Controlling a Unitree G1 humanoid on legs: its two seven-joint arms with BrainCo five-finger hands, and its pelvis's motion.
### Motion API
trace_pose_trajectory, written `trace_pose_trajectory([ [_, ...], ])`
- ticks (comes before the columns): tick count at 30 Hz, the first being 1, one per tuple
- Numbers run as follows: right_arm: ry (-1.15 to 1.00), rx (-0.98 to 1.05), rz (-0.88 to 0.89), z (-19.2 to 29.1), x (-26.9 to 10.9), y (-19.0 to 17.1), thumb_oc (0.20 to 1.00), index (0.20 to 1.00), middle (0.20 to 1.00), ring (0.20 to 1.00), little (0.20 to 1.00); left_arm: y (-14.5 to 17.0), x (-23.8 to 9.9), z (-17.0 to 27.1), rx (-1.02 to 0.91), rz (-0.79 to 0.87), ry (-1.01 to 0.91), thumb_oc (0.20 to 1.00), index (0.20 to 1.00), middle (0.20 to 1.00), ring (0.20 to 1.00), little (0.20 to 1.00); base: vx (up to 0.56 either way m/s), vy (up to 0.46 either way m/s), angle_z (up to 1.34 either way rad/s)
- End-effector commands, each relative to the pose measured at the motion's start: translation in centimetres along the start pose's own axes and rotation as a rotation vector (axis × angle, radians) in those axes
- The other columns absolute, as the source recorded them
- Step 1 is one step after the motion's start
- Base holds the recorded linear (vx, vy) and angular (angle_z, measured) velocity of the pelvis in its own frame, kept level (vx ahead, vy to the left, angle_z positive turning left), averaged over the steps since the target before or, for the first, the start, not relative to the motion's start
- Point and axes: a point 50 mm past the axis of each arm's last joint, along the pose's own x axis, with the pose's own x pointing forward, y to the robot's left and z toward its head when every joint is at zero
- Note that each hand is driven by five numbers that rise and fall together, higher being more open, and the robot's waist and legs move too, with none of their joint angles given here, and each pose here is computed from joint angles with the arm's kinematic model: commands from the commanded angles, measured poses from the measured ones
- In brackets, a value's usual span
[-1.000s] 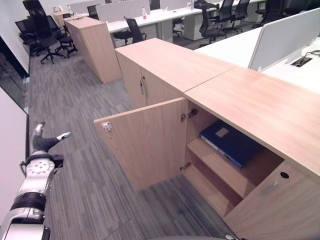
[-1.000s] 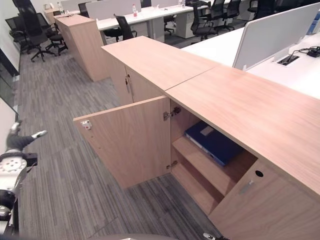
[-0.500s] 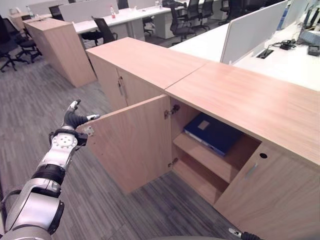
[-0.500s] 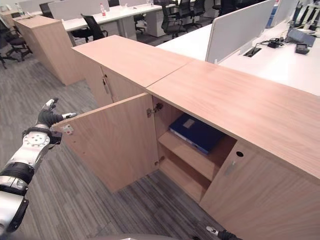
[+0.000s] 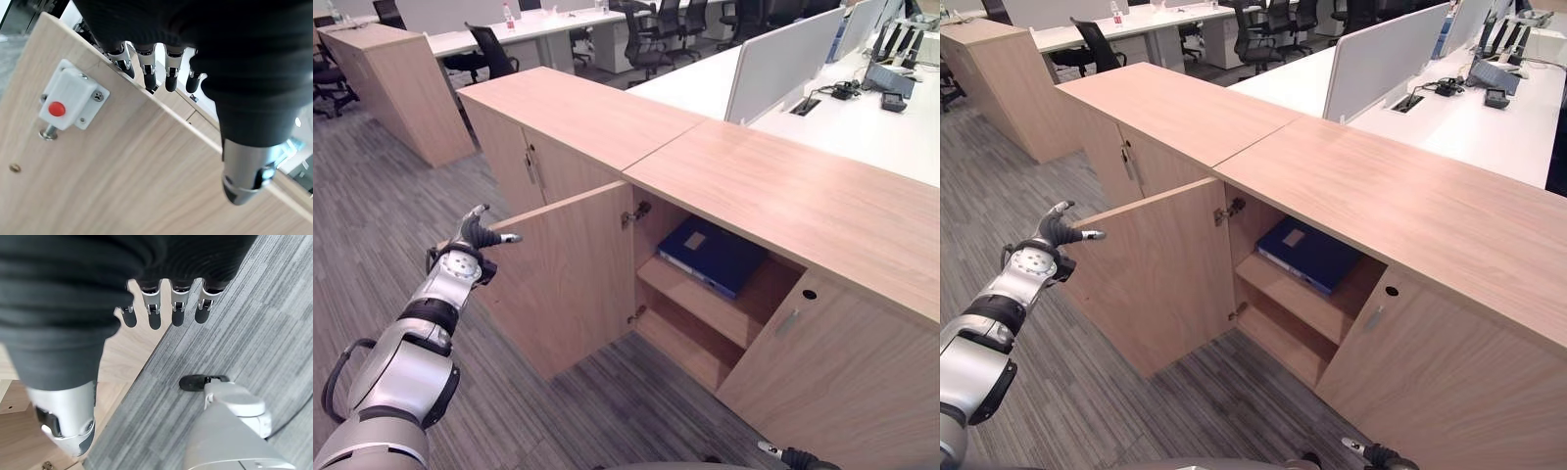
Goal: Put the empty folder in the office cabinet
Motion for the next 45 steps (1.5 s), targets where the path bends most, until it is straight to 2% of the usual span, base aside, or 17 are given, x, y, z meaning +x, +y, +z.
trace_pose_trajectory([
  [1, -0.054, -0.083, -0.047, 2.8, 0.0, -1.5, 1.0, 1.0, 1.0, 1.0, 1.0, 3.7, 1.1, 3.0, 0.226, 0.077, -0.03, 1.0, 1.0, 1.0, 1.0, 1.0, -0.02, -0.009, -0.1],
  [7, -0.043, -0.16, -0.028, 2.6, 0.0, -1.2, 1.0, 1.0, 1.0, 1.0, 1.0, 4.7, 1.5, 6.3, 0.669, 0.082, -0.113, 1.0, 1.0, 1.0, 1.0, 1.0, -0.02, -0.009, -0.12],
  [8, -0.053, -0.197, -0.021, 2.7, 0.0, -0.9, 1.0, 1.0, 1.0, 1.0, 1.0, 4.1, 1.5, 7.1, 0.837, 0.092, -0.156, 1.0, 1.0, 1.0, 1.0, 1.0, -0.01, 0.002, -0.14],
  [9, -0.053, -0.197, -0.02, 2.8, 0.0, -0.9, 1.0, 1.0, 1.0, 1.0, 1.0, 4.1, 1.5, 7.1, 0.837, 0.092, -0.156, 1.0, 1.0, 1.0, 1.0, 1.0, -0.01, 0.002, -0.13],
  [11, -0.088, -0.234, -0.02, 3.5, 0.0, -0.5, 1.0, 1.0, 1.0, 1.0, 1.0, 2.1, 1.4, 7.5, 1.052, 0.049, -0.206, 1.0, 1.0, 1.0, 1.0, 1.0, -0.01, 0.017, -0.09],
  [13, -0.087, -0.233, -0.02, 3.5, 0.0, -0.5, 1.0, 1.0, 1.0, 1.0, 1.0, 2.1, 1.4, 7.5, 1.052, 0.049, -0.207, 1.0, 1.0, 1.0, 1.0, 1.0, 0.0, 0.016, -0.04],
  [16, -0.136, -0.299, 0.007, 4.7, 0.0, 0.4, 1.0, 1.0, 1.0, 1.0, 1.0, -0.3, 1.3, 7.3, 1.193, -0.021, -0.222, 1.0, 1.0, 1.0, 1.0, 1.0, 0.0, 0.028, -0.05],
  [20, -0.156, -0.339, 0.032, 5.2, -0.1, 1.2, 1.0, 1.0, 1.0, 1.0, 1.0, -3.0, 1.0, 7.4, 1.236, -0.091, -0.246, 1.0, 1.0, 1.0, 1.0, 1.0, 0.0, 0.013, -0.07],
  [24, -0.14, -0.355, 0.036, 5.1, 0.0, 1.2, 1.0, 1.0, 1.0, 1.0, 1.0, -4.5, 0.7, 8.5, 1.179, -0.127, -0.278, 1.0, 1.0, 1.0, 1.0, 1.0, 0.0, 0.0, 0.0],
  [25, -0.126, -0.356, 0.043, 4.9, 0.0, 1.3, 1.0, 1.0, 1.0, 1.0, 1.0, -5.1, 0.5, 9.2, 1.052, -0.154, -0.28, 1.0, 1.0, 1.0, 1.0, 1.0, 0.0, 0.0, 0.0],
  [26, -0.126, -0.357, 0.043, 4.9, 0.0, 1.3, 1.0, 1.0, 1.0, 1.0, 1.0, -5.1, 0.5, 9.2, 1.051, -0.154, -0.279, 1.0, 1.0, 1.0, 1.0, 1.0, 0.0, 0.0, 0.0],
  [27, -0.112, -0.351, 0.051, 4.6, 0.0, 1.5, 1.0, 1.0, 1.0, 1.0, 1.0, -4.7, 0.3, 11.9, 0.887, -0.099, -0.352, 1.0, 1.0, 1.0, 1.0, 1.0, 0.0, 0.0, 0.0],
  [29, -0.11, -0.345, 0.057, 4.5, 0.0, 1.6, 1.0, 1.0, 1.0, 1.0, 1.0, -5.2, -0.3, 13.6, 0.824, -0.089, -0.426, 1.0, 1.0, 1.0, 1.0, 1.0, 0.0, -0.015, 0.06],
  [30, -0.11, -0.342, 0.061, 4.5, 0.0, 1.7, 1.0, 1.0, 1.0, 1.0, 1.0, -6.7, -1.1, 14.5, 0.67, -0.153, -0.483, 1.0, 1.0, 1.0, 1.0, 1.0, -0.01, -0.002, 0.09],
  [35, -0.105, -0.334, 0.08, 4.4, 0.0, 2.1, 1.0, 1.0, 1.0, 1.0, 1.0, -8.3, -1.8, 13.8, 0.517, -0.24, -0.486, 1.0, 1.0, 1.0, 1.0, 1.0, 0.01, 0.001, 0.06],
  [40, -0.101, -0.327, 0.1, 4.1, 0.1, 2.8, 1.0, 1.0, 1.0, 1.0, 1.0, -12.1, -3.0, 10.6, 0.217, -0.404, -0.366, 1.0, 1.0, 1.0, 1.0, 1.0, 0.01, 0.002, -0.03],
  [45, -0.098, -0.268, 0.097, 3.9, 0.1, 2.8, 1.0, 1.0, 1.0, 1.0, 1.0, -14.8, -6.5, 11.9, -0.059, -0.537, -0.492, 1.0, 1.0, 1.0, 1.0, 1.0, 0.0, 0.0, 0.02],
])
